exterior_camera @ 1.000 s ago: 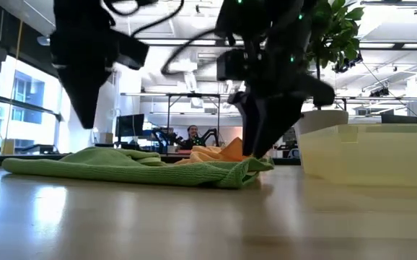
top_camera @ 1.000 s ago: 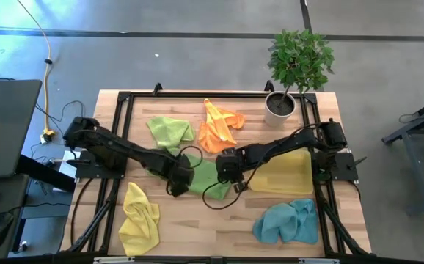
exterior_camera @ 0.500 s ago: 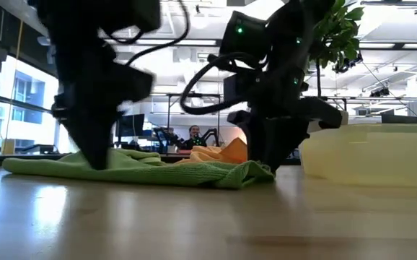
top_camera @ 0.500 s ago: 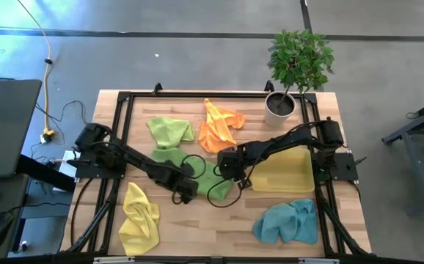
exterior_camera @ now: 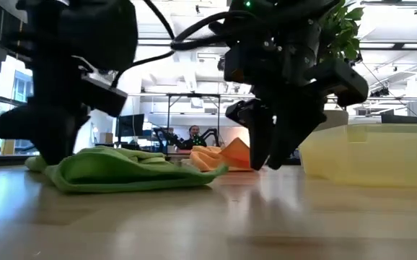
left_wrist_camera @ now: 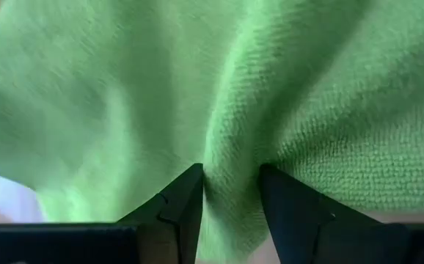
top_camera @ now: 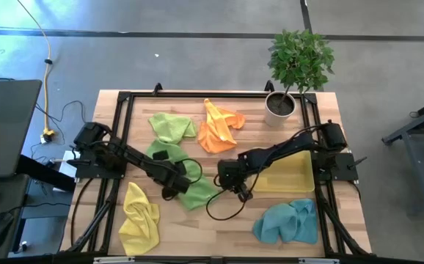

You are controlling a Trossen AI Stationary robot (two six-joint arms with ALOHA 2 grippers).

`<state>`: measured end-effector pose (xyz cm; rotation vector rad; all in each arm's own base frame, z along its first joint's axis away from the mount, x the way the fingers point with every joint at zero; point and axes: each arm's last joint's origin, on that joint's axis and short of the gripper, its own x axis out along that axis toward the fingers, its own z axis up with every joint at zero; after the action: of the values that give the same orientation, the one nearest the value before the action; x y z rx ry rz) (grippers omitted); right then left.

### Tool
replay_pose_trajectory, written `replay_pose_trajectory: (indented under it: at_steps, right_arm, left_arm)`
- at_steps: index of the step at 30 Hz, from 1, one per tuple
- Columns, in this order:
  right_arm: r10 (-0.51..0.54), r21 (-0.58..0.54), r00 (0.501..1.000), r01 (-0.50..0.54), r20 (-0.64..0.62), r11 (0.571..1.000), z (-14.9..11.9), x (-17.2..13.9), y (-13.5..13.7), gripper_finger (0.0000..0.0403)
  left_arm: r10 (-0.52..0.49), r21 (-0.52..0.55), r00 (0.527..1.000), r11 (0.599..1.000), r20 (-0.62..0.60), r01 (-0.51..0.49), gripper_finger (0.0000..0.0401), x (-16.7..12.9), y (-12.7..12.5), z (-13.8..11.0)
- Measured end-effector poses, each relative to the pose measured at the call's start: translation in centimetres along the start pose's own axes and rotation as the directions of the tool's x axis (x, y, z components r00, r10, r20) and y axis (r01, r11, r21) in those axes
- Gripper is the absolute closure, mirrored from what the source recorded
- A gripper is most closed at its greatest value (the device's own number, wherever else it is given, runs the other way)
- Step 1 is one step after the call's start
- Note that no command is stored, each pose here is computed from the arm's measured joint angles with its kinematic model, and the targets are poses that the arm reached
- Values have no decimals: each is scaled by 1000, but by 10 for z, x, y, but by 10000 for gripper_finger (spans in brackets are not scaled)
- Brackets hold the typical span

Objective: Fold microfiber towels
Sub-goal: Fold the bottom green microfiber cloth

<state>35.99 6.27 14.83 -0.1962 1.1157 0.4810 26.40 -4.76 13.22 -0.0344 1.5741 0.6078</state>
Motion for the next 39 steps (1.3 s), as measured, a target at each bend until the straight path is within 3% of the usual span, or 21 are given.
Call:
replay_pose_trajectory:
  at_steps: [8,14,18,22,27,32,36,39]
  right_arm:
    - [2,32,1000,-1,-19,999,-1,-11,4,270]
    - [-55,5,998,55,-7,998,0,-24,-1,270]
    - [-76,18,997,76,-2,997,-1,-26,-7,270]
    - [-78,22,997,78,0,997,-1,-27,-8,270]
    - [-79,18,997,79,6,997,-1,-27,-8,270]
    - [-79,20,997,79,8,997,0,-27,-8,270]
    - [-79,22,997,79,10,997,0,-27,-8,270]
    - [-79,24,997,79,12,997,0,-27,-7,270]
  left_arm:
    - [-157,126,977,982,141,139,275,-44,-11,-5]
    - [-380,268,869,915,316,303,275,-75,-43,-15]
    - [-466,351,787,874,404,337,275,-76,-67,-19]
    - [-469,400,761,867,448,299,275,-71,-82,-21]
    - [-427,442,791,869,439,223,275,-56,-91,-20]
    - [-396,517,822,843,410,148,275,-42,-96,-18]
    - [-398,557,823,821,406,123,275,-36,-99,-14]
    - [-444,560,796,812,411,163,279,-34,-103,-7]
